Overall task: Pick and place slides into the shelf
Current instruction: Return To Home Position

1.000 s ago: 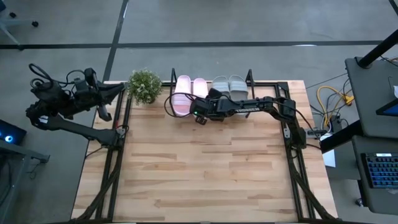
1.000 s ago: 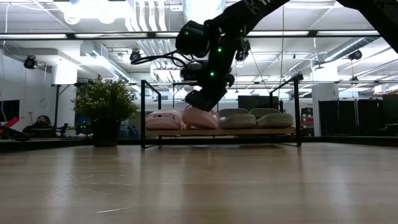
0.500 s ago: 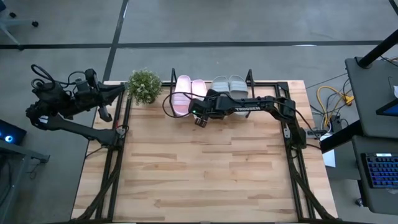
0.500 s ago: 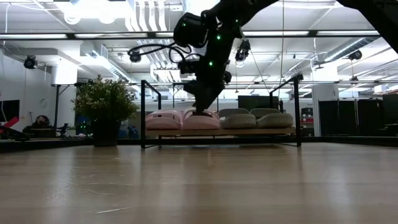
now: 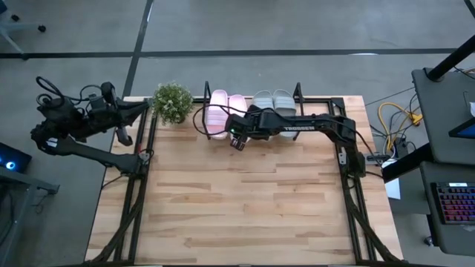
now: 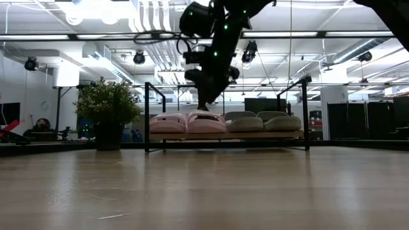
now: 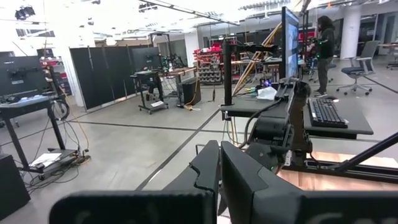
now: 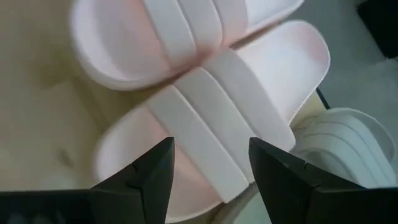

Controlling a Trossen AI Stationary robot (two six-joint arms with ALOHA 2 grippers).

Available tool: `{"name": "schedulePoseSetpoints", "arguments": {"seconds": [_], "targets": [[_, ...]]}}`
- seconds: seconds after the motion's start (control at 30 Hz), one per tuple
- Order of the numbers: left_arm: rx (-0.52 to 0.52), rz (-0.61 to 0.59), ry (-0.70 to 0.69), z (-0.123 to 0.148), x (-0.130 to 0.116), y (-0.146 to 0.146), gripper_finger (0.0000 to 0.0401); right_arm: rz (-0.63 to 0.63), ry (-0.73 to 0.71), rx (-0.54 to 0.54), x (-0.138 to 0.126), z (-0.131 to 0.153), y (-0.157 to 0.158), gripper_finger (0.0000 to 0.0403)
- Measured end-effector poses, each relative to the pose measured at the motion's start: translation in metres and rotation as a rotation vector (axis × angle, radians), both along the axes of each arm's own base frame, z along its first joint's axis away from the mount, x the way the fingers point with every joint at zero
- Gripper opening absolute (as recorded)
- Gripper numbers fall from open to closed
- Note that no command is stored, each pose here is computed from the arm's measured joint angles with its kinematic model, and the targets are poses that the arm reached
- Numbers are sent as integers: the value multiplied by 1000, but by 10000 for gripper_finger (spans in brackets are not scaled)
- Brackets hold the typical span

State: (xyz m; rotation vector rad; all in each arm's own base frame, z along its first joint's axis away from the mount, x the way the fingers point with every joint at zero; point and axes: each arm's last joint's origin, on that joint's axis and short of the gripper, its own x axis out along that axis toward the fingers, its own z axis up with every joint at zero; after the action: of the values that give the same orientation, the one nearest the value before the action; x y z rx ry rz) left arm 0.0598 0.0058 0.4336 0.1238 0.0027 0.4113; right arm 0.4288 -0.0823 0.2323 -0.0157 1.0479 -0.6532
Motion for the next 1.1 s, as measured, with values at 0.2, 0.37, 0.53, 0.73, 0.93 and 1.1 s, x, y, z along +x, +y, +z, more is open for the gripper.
{"name": "schedulePoseSetpoints", "arguments": {"seconds": [0.2, 0.37, 0.53, 0.73, 0.93, 1.1], "targets": [[-3, -8, 1, 0, -1, 0, 1, -4, -126, 99, -3, 24, 19, 199], [-83, -59, -19, -2, -2, -1, 1, 177, -508, 373, 5, 75, 51, 197], [-111, -95, -31, -2, -1, -2, 1, 562, -939, 376, 18, 126, 108, 162], [-120, -107, -87, 4, -2, -2, 1, 642, -1096, 165, -5, 176, 147, 28], [-119, -183, -148, 8, -14, -2, 1, 688, -1119, -33, -66, 232, 162, 9], [-25, -176, -153, 9, -23, -1, 1, 653, -969, -59, -118, 251, 145, 8]]}}
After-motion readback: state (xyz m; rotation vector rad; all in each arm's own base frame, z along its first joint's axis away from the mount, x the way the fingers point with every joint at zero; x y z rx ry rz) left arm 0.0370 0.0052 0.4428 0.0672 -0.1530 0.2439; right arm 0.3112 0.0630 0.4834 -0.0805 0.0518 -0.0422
